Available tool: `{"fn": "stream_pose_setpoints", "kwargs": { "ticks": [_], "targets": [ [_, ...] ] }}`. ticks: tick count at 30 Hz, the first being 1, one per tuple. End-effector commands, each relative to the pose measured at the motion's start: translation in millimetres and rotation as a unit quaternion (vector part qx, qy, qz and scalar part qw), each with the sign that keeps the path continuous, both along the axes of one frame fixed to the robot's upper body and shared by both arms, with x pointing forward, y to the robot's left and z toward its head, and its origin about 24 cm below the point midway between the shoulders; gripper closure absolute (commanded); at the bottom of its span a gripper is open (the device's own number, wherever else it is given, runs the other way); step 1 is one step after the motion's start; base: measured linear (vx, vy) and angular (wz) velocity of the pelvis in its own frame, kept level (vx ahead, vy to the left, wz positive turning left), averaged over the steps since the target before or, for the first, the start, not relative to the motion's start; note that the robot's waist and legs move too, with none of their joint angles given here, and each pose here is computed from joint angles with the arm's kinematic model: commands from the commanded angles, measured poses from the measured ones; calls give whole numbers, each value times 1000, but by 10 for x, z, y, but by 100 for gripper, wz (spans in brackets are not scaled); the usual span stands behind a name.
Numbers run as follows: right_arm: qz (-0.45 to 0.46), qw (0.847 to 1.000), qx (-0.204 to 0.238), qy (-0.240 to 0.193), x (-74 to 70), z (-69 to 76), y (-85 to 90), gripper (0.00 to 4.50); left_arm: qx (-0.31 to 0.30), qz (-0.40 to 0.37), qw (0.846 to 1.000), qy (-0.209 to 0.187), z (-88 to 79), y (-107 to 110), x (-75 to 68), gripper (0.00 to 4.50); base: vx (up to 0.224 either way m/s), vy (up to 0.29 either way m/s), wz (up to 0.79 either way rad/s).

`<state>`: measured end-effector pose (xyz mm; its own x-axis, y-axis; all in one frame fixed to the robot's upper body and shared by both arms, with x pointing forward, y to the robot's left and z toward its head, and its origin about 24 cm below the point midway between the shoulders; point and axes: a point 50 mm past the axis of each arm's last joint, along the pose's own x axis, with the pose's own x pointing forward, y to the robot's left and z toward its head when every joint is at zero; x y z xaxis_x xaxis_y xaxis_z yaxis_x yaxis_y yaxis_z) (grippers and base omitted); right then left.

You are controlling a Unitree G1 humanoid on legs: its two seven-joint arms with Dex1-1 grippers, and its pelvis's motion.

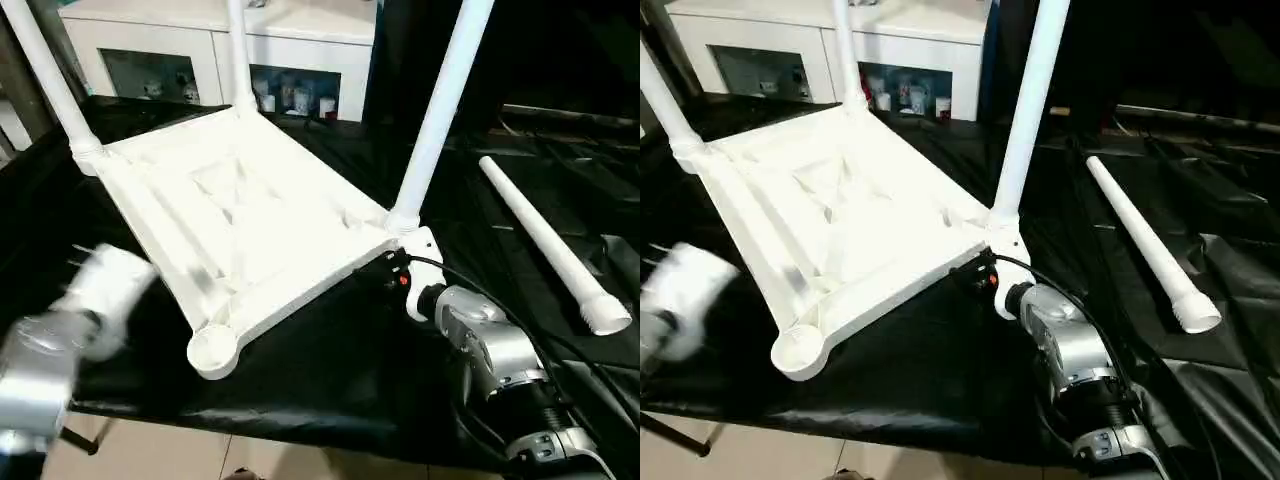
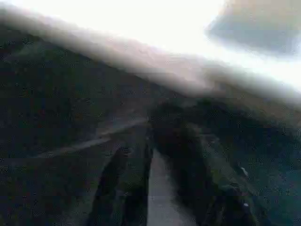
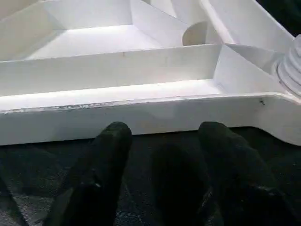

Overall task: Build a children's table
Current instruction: Rotate table base

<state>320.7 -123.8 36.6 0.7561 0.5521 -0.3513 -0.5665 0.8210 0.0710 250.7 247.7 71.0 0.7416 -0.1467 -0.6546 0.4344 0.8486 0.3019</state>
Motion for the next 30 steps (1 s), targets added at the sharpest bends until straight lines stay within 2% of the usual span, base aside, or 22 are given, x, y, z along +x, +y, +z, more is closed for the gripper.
{"fn": "stream_pose_setpoints", "kwargs": {
  "ticks": [1,2,4,8,9,10,11,15,17,19,22,23,24,25,28,30],
  "targets": [
    [-11,1000,-12,-5,27,33,-32,222,-42,-59,997,23,33,-200,-57,358,0,0,0],
    [-11,1000,-12,-5,27,33,-32,234,-42,-59,997,23,33,-200,-57,377,0,0,0],
    [-23,999,-23,-14,47,54,-61,237,-59,-94,993,33,23,-326,-66,384,0,0,0],
    [-74,996,-37,-25,96,118,-191,239,-90,-129,987,34,-35,-554,17,423,0,0,0],
    [-87,994,-56,-18,104,135,-254,239,-106,-146,983,34,-65,-669,64,423,0,0,0],
    [-87,994,-56,-18,104,135,-254,239,-106,-146,983,34,-65,-669,64,426,0,0,0],
    [-88,994,-68,-13,108,154,-297,239,-115,-167,979,22,-74,-798,135,442,0,0,0],
    [-92,992,-79,-19,137,247,-388,239,-132,-174,975,-33,-89,-1128,377,442,0,0,0],
    [-103,991,-82,-24,153,288,-440,239,-131,-175,975,-45,-98,-1222,438,442,0,0,0],
    [-140,986,-87,-34,180,389,-605,239,-126,-203,968,-73,-55,-1415,496,442,0,0,0],
    [-181,981,-66,-21,178,454,-771,239,-148,-207,962,-101,50,-1461,498,442,0,0,0],
    [-189,980,-64,-17,177,466,-807,221,-150,-211,959,-112,74,-1456,494,448,0,0,0],
    [-189,980,-64,-17,177,466,-807,221,-150,-211,959,-112,74,-1456,494,448,0,0,0],
    [-195,979,-61,-13,174,478,-842,203,-155,-215,956,-123,90,-1449,487,450,0,0,0],
    [-204,976,-72,-5,173,493,-913,200,-170,-219,950,-143,118,-1419,468,450,0,0,0],
    [-209,974,-85,2,192,502,-987,159,-183,-213,946,-161,145,-1375,461,450,0,0,0]
  ]
}}
